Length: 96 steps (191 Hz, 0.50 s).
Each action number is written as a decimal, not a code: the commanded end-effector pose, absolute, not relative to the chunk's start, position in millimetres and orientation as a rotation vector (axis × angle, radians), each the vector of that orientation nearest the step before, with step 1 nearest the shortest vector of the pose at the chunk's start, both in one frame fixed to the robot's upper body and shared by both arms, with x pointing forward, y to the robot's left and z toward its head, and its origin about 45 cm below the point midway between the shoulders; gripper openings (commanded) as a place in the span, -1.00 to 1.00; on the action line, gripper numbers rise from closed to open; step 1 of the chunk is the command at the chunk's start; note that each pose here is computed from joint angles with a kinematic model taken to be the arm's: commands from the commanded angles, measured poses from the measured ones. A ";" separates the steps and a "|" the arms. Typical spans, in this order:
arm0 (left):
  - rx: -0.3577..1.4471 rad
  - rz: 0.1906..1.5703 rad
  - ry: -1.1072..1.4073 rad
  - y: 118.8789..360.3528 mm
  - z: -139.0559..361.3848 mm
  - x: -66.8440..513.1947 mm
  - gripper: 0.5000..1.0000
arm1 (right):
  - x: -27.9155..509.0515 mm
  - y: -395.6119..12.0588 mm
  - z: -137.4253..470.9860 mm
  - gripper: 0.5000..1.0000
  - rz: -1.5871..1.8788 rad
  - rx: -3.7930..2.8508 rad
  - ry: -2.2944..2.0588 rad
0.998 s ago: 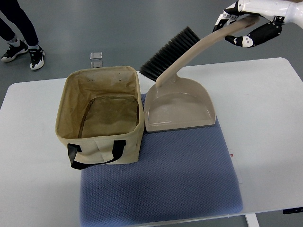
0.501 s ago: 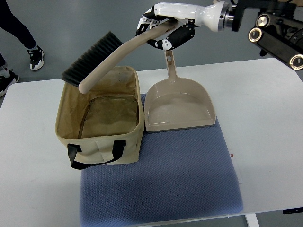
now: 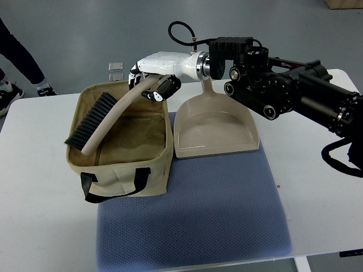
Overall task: Put pink broom in yellow bag with right hand
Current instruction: 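Lower the brush into the bin and open the right hand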
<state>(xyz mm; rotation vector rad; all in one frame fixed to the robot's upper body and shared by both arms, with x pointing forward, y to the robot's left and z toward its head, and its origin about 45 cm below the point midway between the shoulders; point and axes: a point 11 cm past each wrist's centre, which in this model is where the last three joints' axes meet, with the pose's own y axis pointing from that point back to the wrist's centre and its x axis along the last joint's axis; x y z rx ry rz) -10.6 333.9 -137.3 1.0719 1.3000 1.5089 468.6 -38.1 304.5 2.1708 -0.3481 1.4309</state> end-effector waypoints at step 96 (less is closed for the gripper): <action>1.071 1.509 1.300 333.9 -137.3 -10.5 1.00 | 467.8 -45.5 286.3 0.24 1.451 2.143 -0.380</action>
